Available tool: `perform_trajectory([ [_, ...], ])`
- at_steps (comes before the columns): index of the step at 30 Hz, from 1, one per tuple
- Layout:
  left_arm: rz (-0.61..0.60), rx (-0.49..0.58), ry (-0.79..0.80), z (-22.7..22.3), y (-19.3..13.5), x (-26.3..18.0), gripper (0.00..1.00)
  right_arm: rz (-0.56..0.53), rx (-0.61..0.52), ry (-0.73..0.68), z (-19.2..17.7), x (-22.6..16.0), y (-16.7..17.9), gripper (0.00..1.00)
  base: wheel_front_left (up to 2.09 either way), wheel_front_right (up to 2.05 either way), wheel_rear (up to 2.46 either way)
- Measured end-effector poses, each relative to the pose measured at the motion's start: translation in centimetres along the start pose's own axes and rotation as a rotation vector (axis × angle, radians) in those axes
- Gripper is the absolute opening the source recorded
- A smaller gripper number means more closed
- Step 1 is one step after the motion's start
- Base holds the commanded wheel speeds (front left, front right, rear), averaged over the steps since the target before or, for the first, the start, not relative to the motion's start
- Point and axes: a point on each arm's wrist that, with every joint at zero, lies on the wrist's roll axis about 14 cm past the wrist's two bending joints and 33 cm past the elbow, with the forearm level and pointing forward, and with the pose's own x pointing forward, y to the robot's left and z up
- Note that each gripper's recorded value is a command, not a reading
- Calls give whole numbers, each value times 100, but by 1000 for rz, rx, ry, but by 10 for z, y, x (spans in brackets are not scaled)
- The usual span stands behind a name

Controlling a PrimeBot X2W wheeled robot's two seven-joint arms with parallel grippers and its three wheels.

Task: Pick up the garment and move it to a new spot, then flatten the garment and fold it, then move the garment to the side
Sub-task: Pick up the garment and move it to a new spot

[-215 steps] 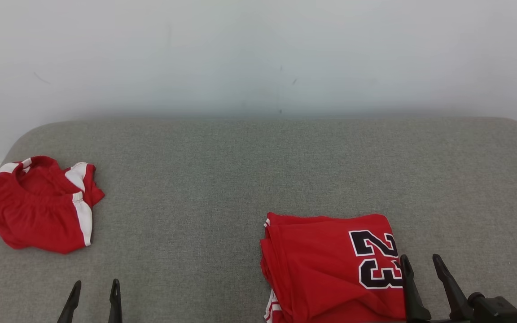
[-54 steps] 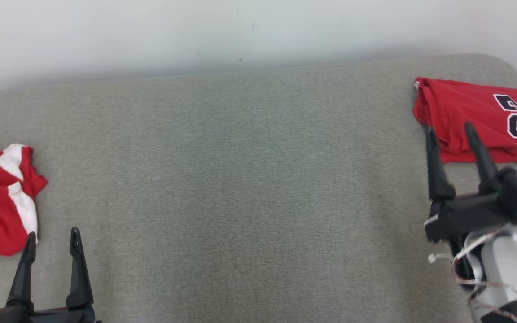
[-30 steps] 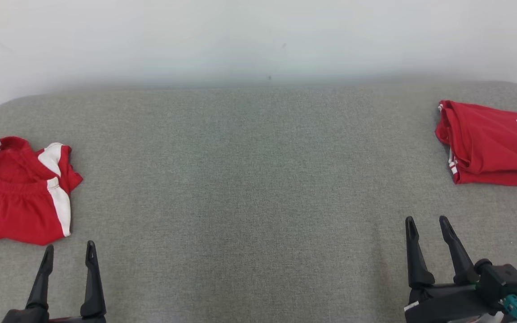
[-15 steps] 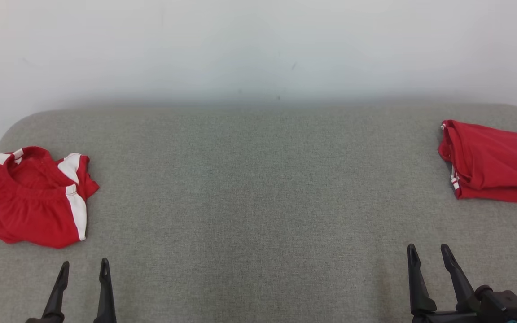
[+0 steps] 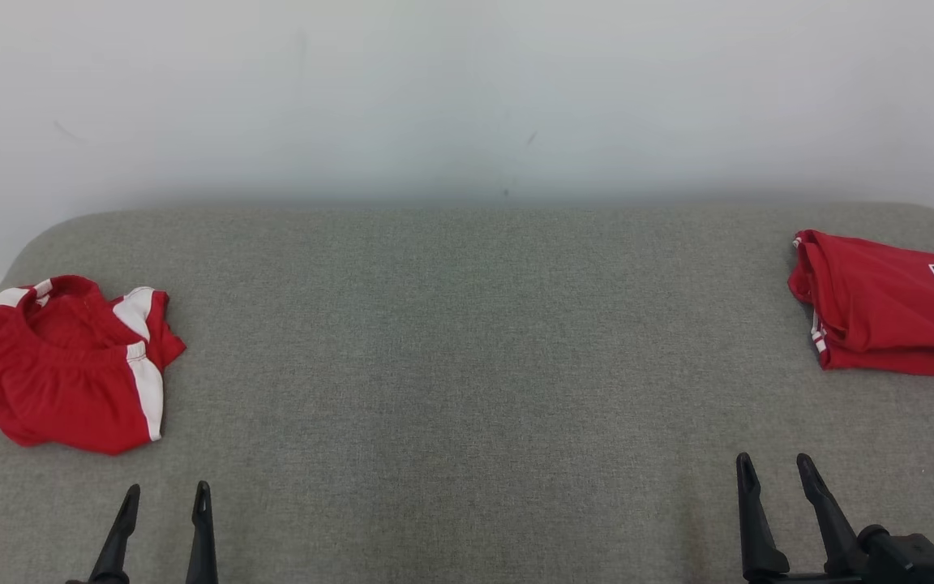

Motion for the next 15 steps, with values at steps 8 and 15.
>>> perform_trajectory([
  [8, 3, 2, 4, -1, 2, -1, 100, 2, 2, 7, -2, 0, 1, 100, 0, 0, 0],
  [15, 32, -4, 5, -1, 10, -5, 100, 27, 7, 27, -9, 2, 9, 100, 0, 0, 0],
])
